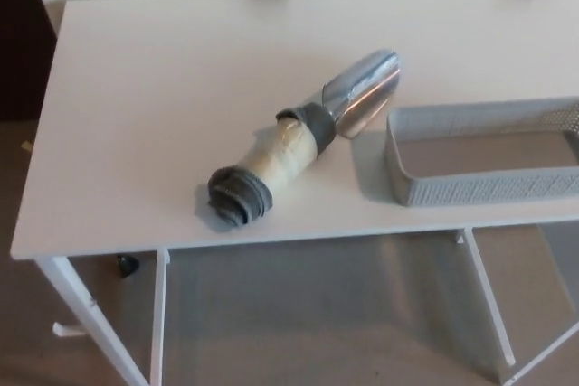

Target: The robot walks towards a desk on which a shovel is kept on the left hand side and a container is kept on the right hand side. The robot picks up the shovel using its left hand and places it in the container.

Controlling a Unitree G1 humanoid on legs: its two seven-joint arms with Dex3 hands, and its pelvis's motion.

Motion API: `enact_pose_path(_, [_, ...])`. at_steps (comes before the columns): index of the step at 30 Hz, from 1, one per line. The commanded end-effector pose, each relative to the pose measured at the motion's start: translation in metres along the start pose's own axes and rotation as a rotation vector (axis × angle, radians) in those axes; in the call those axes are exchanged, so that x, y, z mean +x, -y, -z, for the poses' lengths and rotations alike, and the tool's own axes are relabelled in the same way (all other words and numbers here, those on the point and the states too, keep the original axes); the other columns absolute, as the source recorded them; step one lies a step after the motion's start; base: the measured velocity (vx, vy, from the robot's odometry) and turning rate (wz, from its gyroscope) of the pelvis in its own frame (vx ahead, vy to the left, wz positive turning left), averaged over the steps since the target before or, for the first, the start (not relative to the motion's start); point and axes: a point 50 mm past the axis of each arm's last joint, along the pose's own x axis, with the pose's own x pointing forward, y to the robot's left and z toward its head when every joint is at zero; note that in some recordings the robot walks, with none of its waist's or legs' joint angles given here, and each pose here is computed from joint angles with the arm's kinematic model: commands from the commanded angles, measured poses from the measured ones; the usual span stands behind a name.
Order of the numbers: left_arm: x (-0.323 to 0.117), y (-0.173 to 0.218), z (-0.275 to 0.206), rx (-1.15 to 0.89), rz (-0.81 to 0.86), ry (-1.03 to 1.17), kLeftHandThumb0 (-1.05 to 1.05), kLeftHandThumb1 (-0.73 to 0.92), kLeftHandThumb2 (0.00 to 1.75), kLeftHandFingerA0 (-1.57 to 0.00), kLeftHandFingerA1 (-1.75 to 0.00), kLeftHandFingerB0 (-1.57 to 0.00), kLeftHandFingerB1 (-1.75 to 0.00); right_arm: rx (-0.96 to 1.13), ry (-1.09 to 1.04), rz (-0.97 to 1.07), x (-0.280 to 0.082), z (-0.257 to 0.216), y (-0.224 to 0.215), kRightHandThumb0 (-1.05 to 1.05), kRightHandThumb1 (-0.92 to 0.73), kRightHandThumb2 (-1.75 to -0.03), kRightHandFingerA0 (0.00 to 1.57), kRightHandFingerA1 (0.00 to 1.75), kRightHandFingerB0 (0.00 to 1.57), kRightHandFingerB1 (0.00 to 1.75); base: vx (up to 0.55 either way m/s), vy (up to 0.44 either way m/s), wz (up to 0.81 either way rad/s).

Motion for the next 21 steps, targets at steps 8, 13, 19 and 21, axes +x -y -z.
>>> enact_pose_path(8, [-0.0045, -0.0096, -0.0014, 0.064, -0.029, 0.023, -0.19, 0.45, 0.89, -0.32, -0.56, -0.13, -0.48, 0.024, 0.001, 0.003, -0.0023, 0.0006, 0.0007, -0.30, -0.62, -0.58, 0.42, 0.49, 0.38, 0.44, 0.16, -0.030, 0.03])
enact_pose_path(13, [-0.0034, -0.0097, -0.0038, 0.066, -0.036, 0.024, -0.18, 0.45, 0.89, -0.33, -0.56, -0.14, -0.48, 0.008, 0.005, 0.007, -0.0002, -0.0026, 0.0012, -0.29, -0.62, -0.58, 0.44, 0.48, 0.39, 0.44, 0.04, 0.007, -0.08])
enact_pose_path(19, [-0.0015, -0.0098, -0.0025, 0.044, -0.036, 0.019, -0.18, 0.45, 0.89, -0.32, -0.56, -0.13, -0.48, -0.012, 0.013, 0.001, 0.0000, -0.0045, 0.0016, -0.30, -0.63, -0.59, 0.44, 0.49, 0.40, 0.45, 0.06, 0.172, -0.04])
enact_pose_path(21, [-0.0026, -0.0097, -0.0033, 0.057, -0.030, 0.022, -0.18, 0.45, 0.89, -0.32, -0.56, -0.12, -0.47, -0.021, 0.005, 0.004, 0.0011, -0.0037, 0.0017, -0.31, -0.63, -0.58, 0.44, 0.48, 0.40, 0.44, 0.09, 0.164, 0.15])
